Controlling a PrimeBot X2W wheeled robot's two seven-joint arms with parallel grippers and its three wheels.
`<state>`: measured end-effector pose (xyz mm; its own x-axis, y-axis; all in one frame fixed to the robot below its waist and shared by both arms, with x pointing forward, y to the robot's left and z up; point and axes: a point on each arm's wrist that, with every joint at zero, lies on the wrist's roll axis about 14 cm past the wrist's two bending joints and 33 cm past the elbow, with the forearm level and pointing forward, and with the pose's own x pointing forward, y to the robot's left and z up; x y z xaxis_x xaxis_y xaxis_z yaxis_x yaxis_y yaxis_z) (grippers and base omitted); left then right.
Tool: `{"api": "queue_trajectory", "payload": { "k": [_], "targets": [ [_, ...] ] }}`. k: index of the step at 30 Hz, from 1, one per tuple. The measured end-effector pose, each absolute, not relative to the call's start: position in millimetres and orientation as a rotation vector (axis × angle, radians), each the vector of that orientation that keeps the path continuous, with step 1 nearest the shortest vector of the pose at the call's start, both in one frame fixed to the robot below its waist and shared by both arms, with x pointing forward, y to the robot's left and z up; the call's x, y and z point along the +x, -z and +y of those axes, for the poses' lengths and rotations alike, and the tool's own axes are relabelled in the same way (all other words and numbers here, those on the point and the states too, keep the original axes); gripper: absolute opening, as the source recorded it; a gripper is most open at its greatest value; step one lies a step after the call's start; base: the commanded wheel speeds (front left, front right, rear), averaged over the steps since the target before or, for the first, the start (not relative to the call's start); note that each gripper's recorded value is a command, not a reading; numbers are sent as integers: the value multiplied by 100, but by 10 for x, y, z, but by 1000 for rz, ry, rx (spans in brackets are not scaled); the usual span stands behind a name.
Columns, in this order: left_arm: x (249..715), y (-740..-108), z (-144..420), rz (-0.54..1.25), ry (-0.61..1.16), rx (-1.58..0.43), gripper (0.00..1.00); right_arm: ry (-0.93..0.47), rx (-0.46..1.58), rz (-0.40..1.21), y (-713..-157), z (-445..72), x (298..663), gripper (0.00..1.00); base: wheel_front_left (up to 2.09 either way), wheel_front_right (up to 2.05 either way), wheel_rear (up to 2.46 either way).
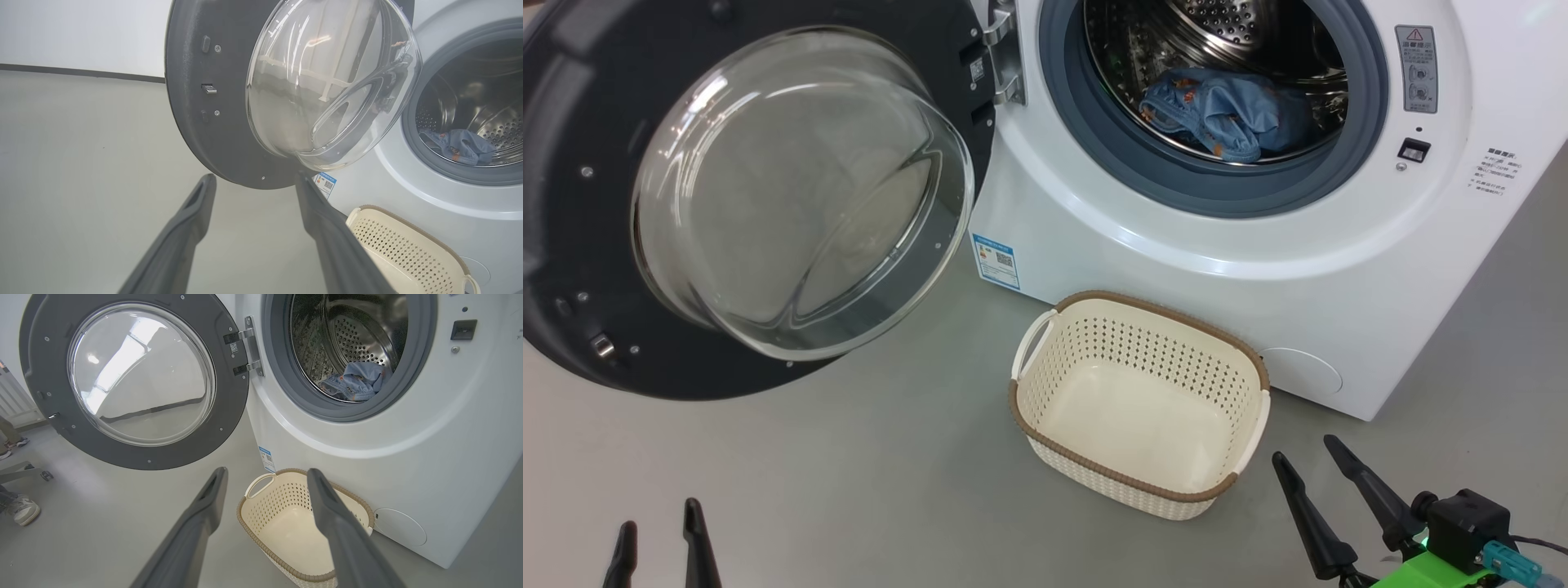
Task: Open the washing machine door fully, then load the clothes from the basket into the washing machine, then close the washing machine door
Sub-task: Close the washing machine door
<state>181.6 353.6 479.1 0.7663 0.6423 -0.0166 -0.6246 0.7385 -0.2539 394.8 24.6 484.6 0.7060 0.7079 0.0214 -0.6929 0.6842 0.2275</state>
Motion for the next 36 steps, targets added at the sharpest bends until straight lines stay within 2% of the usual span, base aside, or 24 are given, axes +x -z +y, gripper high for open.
{"api": "queue_trajectory", "payload": {
  "k": [2,3,5,6,10,14,18,23,29,36],
  "targets": [
    [1803,-4811,3542,-84,-700,-261,100,-789,227,73,-4839,254,3940,100,0,0,0],
    [1785,-4833,3561,-94,-708,-265,66,-789,230,75,-4835,256,3939,100,0,0,0],
    [1763,-4893,3612,-117,-722,-264,13,-786,231,77,-4826,251,3947,100,0,0,0],
    [1751,-4935,3649,-130,-731,-257,0,-783,232,77,-4823,242,3957,100,0,0,0],
    [1805,-5238,3851,-228,-736,-229,0,-760,239,73,-4820,186,4017,100,0,0,0],
    [1918,-5835,4181,-397,-727,-169,0,-744,246,79,-4785,142,4050,100,0,0,0],
    [1972,-6394,4525,-573,-720,-188,0,-732,248,87,-4737,100,4078,100,0,0,0],
    [2048,-6851,4908,-703,-712,-247,0,-712,248,103,-4651,17,4116,100,0,0,0],
    [2197,-6991,5363,-747,-741,-434,0,-683,243,118,-4561,-108,4183,100,0,0,0],
    [2469,-6812,5703,-621,-774,-624,0,-662,237,142,-4445,-217,4218,100,0,0,0]
  ]
}}
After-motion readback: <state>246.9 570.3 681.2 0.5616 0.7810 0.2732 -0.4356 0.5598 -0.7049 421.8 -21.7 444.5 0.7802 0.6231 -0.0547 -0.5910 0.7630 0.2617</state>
